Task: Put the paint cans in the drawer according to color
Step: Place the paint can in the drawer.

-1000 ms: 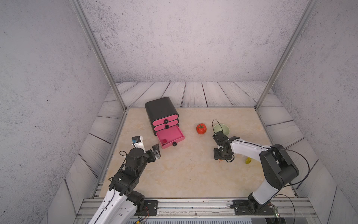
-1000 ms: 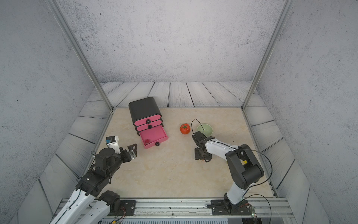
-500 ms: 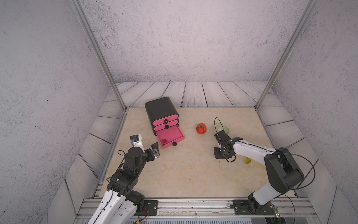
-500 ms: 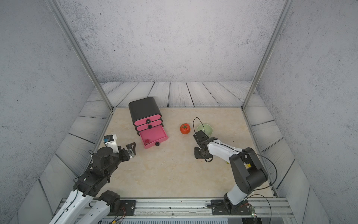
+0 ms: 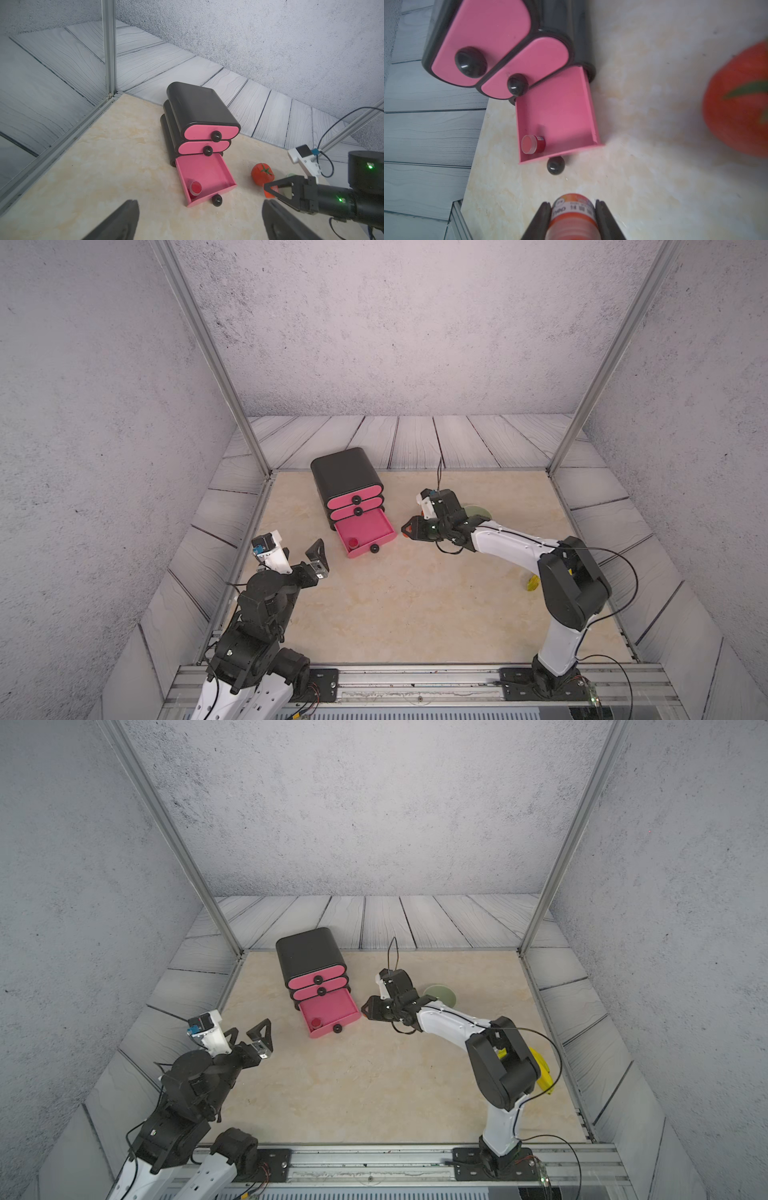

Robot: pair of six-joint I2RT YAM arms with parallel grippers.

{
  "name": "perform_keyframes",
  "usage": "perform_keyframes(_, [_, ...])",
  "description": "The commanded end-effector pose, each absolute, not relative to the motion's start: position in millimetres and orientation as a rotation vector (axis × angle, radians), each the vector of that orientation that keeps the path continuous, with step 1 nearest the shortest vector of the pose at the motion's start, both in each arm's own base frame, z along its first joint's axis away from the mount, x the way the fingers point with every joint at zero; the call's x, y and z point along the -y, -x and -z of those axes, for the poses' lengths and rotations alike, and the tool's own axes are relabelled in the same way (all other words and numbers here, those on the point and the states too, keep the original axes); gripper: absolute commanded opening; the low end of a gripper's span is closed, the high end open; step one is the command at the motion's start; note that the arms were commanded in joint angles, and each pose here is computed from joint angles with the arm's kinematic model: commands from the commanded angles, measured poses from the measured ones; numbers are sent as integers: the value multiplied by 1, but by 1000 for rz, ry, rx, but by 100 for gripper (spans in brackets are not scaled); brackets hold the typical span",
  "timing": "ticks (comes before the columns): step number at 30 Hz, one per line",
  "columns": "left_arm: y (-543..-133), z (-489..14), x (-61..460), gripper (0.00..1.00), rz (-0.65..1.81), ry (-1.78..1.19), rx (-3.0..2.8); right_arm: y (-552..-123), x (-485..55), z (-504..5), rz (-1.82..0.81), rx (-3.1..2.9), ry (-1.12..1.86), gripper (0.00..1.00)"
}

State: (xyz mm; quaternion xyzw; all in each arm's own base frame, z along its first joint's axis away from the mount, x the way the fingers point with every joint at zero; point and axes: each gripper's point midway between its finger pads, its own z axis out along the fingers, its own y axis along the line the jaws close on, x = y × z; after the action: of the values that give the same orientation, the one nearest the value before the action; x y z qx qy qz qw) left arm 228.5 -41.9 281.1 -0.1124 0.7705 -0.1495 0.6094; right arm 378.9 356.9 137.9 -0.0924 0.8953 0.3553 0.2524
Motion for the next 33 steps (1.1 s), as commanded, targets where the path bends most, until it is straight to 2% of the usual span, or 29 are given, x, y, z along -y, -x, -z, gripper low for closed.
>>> perform_keyframes(1, [-230,-277,40,99,300,239,-1806,-390,-377,-119,-854,-2485,291,31])
perform_keyframes(16, [-221,-275,42,99,280,181,-1864,-433,-429,-70,-582,-2516,330,33])
perform_keyframes(18, [-220,-274,42,99,277,170,-1867,-433,-433,-63,-555,-2534,334,35])
perform_keyframes(21, [-219,-275,42,98,269,156,-1870,-431,-440,-60,-565,-2541,353,46])
perform_keyframes(23, [-219,-278,44,98,277,142,-1872,-431,-443,-71,-588,-2514,368,54])
perform_keyframes(25, [-221,-280,48,98,292,130,-1871,-430,-445,-91,-606,-2468,391,57])
perform_keyframes(30, [-226,-283,70,99,416,74,-1861,-420,-431,-157,-631,-2333,443,56])
perform_keyframes(33, [-229,-281,90,100,539,37,-1862,-397,-400,-193,-610,-2249,466,55])
